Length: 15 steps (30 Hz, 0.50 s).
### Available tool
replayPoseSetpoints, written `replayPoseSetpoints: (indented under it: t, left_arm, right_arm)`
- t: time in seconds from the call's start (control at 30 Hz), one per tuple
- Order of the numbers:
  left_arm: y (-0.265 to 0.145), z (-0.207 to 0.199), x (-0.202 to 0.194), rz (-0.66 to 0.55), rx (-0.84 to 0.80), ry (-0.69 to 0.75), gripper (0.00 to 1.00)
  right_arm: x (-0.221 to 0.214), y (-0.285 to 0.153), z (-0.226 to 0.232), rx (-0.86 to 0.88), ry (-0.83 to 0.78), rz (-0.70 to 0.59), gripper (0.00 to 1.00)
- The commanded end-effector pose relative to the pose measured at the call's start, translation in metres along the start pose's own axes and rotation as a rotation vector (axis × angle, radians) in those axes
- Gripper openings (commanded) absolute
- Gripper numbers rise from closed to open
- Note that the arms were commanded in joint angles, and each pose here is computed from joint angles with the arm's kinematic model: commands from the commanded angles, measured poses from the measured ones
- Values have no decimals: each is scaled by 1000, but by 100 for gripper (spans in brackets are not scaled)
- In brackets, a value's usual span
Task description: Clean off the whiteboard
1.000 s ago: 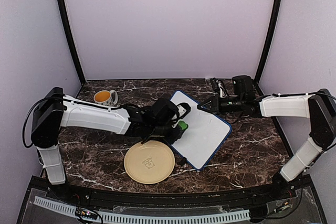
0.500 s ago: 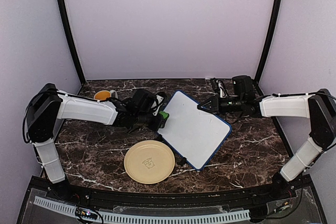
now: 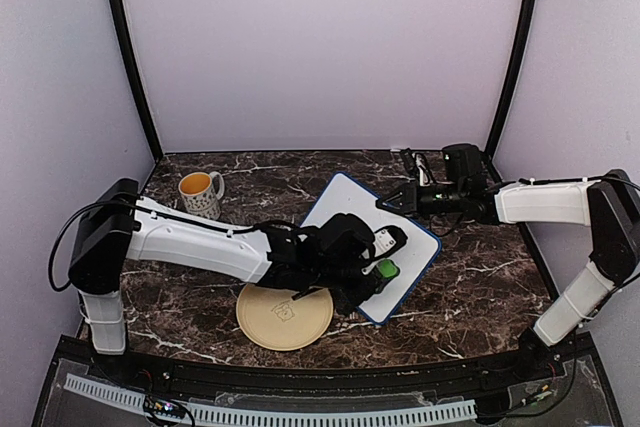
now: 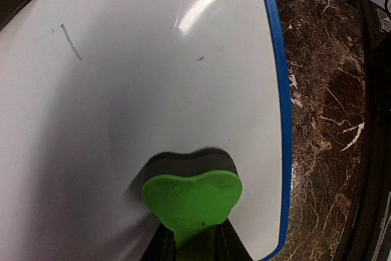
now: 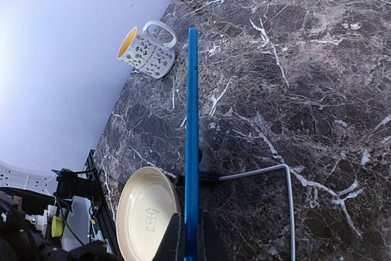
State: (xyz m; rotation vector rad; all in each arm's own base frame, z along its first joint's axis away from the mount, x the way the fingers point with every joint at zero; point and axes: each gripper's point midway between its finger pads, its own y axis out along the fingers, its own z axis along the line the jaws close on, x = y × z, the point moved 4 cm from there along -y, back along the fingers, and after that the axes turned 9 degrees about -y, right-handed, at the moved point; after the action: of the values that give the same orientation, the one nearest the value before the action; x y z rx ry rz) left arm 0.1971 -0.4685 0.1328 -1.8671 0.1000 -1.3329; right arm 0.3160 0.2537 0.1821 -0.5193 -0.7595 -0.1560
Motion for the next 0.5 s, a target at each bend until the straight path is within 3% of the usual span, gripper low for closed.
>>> replayPoseSetpoints:
  t: [0.0, 0.2, 0.47]
  left_arm:
    - [7, -11, 9, 55, 15, 53, 1]
    - [4, -15, 62, 45, 77, 80, 1]
    - [13, 9, 74, 84, 117, 13, 1]
  right_arm:
    - [-10, 1, -6, -21, -5, 9, 0]
    - [-10, 2, -6, -19, -6, 10, 0]
    - [-11, 1, -6, -22, -5, 10, 0]
